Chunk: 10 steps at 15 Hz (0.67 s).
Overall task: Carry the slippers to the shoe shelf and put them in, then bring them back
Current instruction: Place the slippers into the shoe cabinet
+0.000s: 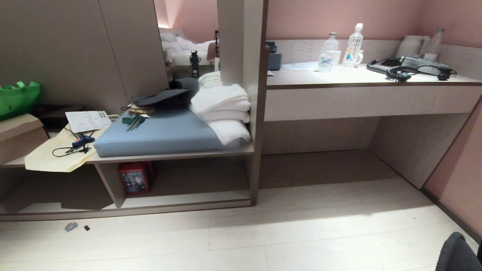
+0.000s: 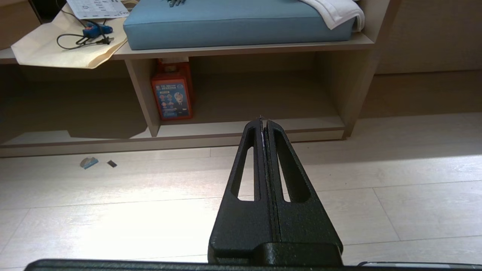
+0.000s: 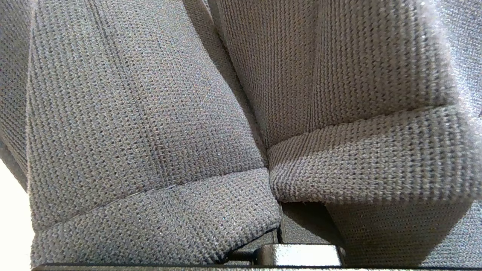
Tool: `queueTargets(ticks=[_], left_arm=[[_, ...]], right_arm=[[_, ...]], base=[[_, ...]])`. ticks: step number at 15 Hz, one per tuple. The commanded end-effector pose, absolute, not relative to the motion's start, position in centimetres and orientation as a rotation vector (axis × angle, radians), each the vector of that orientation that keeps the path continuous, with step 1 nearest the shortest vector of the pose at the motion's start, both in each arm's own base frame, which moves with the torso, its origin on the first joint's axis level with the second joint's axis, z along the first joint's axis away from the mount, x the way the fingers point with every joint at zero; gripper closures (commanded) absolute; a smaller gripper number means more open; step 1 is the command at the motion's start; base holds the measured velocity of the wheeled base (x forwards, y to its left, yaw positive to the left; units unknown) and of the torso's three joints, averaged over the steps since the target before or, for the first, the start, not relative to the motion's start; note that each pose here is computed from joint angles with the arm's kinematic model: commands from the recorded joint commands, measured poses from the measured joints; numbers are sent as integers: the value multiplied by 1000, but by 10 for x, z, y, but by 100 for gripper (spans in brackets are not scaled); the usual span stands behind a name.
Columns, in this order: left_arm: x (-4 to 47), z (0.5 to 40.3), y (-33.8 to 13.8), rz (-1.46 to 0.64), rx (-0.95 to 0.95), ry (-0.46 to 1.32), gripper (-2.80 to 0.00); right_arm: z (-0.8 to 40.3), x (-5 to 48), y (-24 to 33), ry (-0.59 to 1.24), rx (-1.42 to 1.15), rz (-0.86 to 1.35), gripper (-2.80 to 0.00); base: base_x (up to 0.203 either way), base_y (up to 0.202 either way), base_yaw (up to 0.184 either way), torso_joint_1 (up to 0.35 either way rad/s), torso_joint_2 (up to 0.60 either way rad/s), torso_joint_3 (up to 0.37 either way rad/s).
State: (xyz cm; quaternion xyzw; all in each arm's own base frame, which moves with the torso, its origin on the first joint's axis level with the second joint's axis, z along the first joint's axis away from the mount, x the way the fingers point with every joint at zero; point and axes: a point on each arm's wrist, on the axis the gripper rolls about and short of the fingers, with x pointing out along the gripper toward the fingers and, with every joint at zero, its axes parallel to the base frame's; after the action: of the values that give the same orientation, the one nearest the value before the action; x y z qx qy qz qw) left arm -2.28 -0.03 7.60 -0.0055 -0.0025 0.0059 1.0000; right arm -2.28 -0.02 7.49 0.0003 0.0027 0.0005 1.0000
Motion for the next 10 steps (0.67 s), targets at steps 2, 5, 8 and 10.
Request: queueTargets(ticks=[2, 5, 8, 10], left_arm=[[-23, 76, 0, 12, -12, -4, 0], [-23, 76, 0, 12, -12, -6, 0], [-23, 76, 0, 12, -12, -6, 0], [-23, 76, 0, 12, -12, -6, 0]], right_arm=[[75, -23, 0, 8, -19, 5, 0], [75, -23, 0, 8, -38, 8, 0], [75, -23, 0, 7, -37, 9, 0], [75, -23, 0, 7, -37, 9, 0]], base=[[0, 0, 0, 0, 0, 0], [0, 0, 0, 0, 0, 0], [0, 0, 0, 0, 0, 0], [4, -5, 75, -2, 5, 1]])
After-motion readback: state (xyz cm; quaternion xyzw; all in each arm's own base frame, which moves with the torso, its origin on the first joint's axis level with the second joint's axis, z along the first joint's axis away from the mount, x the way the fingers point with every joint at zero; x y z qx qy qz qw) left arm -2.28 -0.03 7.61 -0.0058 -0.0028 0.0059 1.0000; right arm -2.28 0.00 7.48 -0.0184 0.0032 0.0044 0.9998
